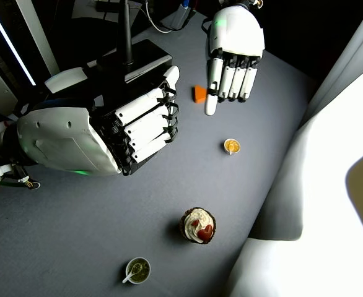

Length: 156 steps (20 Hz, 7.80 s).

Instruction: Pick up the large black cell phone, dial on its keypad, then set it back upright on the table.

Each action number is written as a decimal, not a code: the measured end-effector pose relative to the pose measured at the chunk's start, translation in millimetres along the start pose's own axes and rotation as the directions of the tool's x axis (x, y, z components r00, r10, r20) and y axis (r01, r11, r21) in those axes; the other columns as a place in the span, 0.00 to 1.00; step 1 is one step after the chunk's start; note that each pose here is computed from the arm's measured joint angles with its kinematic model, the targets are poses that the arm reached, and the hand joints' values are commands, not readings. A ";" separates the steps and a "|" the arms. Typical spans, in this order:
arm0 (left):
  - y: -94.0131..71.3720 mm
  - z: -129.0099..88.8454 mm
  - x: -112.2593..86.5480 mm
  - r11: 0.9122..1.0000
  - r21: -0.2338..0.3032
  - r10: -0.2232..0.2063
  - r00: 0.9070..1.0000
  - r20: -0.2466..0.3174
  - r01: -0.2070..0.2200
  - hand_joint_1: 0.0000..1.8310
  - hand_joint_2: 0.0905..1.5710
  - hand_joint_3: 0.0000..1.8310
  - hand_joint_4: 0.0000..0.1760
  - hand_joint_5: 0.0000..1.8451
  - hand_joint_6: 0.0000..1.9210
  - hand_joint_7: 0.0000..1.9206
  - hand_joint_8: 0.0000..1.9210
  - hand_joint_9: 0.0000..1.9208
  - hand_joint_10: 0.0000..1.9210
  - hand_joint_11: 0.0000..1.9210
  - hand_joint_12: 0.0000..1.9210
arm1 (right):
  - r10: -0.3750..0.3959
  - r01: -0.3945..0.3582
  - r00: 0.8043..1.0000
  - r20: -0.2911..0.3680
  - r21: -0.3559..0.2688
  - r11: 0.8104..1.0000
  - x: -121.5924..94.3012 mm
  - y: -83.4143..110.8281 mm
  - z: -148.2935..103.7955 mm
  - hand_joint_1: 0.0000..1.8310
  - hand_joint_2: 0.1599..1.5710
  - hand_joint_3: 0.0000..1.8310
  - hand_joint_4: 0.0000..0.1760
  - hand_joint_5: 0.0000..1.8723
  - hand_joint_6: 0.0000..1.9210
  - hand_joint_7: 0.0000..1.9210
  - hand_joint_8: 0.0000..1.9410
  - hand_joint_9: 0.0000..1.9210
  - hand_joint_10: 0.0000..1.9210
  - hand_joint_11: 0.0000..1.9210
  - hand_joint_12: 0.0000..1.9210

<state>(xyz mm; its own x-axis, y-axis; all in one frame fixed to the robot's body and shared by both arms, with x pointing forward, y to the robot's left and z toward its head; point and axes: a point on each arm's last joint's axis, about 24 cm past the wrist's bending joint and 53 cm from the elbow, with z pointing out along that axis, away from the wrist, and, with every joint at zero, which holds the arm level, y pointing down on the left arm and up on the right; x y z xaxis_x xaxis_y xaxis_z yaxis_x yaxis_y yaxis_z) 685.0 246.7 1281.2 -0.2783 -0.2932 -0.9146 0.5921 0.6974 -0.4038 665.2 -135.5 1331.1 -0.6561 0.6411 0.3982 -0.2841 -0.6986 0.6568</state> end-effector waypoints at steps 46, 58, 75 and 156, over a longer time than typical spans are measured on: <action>-64.6 -46.6 -62.7 0.194 0.540 -0.947 0.300 -0.114 0.819 0.00 0.75 0.00 0.03 0.14 0.00 0.14 0.00 0.15 0.02 0.01 0.43 | -0.051 0.060 0.995 0.089 -0.105 0.993 -51.6 -0.4 -49.7 0.81 0.68 0.00 0.00 0.46 0.53 0.49 0.43 0.47 0.57 0.41 0.83; -73.0 -52.0 -61.6 0.243 0.523 -0.918 0.368 -0.148 0.817 0.00 0.72 0.00 0.10 0.11 0.00 0.06 0.00 0.04 0.00 0.00 0.13 | -0.057 0.078 0.983 0.174 -0.120 0.990 -78.3 -4.5 -66.3 0.82 0.63 0.00 0.00 0.58 0.37 0.57 0.31 0.56 0.45 0.48 0.75; -53.0 -55.1 -84.0 0.153 0.604 -0.960 0.263 -0.097 0.782 0.00 0.72 0.00 0.13 0.10 0.00 0.07 0.00 0.05 0.00 0.00 0.14 | -0.080 0.098 0.979 0.190 -0.092 0.991 -90.8 -15.6 -87.3 0.81 0.69 0.00 0.00 0.47 0.53 0.46 0.48 0.46 0.59 0.40 0.82; -62.5 -52.7 -78.1 0.128 0.606 -0.959 0.253 -0.126 0.785 0.00 0.73 0.00 0.18 0.10 0.00 0.07 0.00 0.08 0.00 0.00 0.24 | -0.106 0.124 0.974 0.198 -0.080 0.989 -84.3 -0.4 -100.1 0.10 0.45 0.00 0.40 0.00 0.00 0.00 0.00 0.00 0.00 0.00 0.00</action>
<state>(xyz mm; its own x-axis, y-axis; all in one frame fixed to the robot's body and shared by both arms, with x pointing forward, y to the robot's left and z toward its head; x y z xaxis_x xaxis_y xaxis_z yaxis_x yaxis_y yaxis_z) 629.8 260.4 1379.0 -0.7339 -0.6606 0.1582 0.3151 -0.5373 -0.7823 650.6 -221.1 1233.1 -0.4703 0.7618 0.4454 -0.4186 -0.6369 0.6474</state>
